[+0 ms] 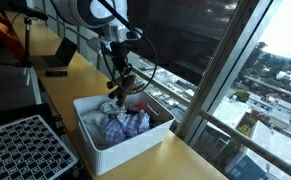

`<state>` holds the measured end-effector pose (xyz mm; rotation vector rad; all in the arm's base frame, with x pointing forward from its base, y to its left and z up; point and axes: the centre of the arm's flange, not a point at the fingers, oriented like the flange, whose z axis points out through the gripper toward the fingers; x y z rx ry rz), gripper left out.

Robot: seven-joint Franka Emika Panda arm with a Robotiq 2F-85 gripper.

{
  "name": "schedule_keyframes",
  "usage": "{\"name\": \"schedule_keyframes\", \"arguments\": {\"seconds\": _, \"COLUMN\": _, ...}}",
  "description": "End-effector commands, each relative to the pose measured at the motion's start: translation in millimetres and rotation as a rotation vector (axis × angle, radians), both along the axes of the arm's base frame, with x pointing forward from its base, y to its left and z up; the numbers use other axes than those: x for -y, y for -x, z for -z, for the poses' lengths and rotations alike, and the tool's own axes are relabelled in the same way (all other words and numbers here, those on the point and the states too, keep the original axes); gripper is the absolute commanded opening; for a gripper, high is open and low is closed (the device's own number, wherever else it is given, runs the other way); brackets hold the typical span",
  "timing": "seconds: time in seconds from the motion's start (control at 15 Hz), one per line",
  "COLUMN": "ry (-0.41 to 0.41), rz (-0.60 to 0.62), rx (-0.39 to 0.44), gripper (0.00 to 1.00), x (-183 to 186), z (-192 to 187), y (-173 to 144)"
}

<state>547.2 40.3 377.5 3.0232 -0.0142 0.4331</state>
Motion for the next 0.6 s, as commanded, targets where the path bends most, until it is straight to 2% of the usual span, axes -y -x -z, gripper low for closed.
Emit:
{"name": "schedule_keyframes", "arguments": {"seconds": 0.0, "ry": 0.026, "rz": -0.024, "rx": 0.07, "gripper": 0.02, "x": -30, "z": -81, "y": 12}}
{"name": "schedule_keyframes", "arguments": {"seconds": 0.13, "ry": 0.024, "rz": -0.061, "rx": 0.115, "gripper": 0.02, "x": -60, "z": -115, "y": 11}}
{"name": "schedule_keyframes", "arguments": {"seconds": 0.27, "ry": 0.022, "rz": -0.106, "rx": 0.136, "gripper": 0.02, "x": -101, "z": -123, "y": 8}}
{"name": "schedule_keyframes", "arguments": {"seconds": 0.4, "ry": 0.01, "rz": -0.152, "rx": 0.129, "gripper": 0.02, "x": -141, "z": -112, "y": 9}}
{"name": "schedule_keyframes", "arguments": {"seconds": 0.53, "ry": -0.001, "rz": -0.19, "rx": 0.094, "gripper": 0.02, "x": -173, "z": -81, "y": 10}}
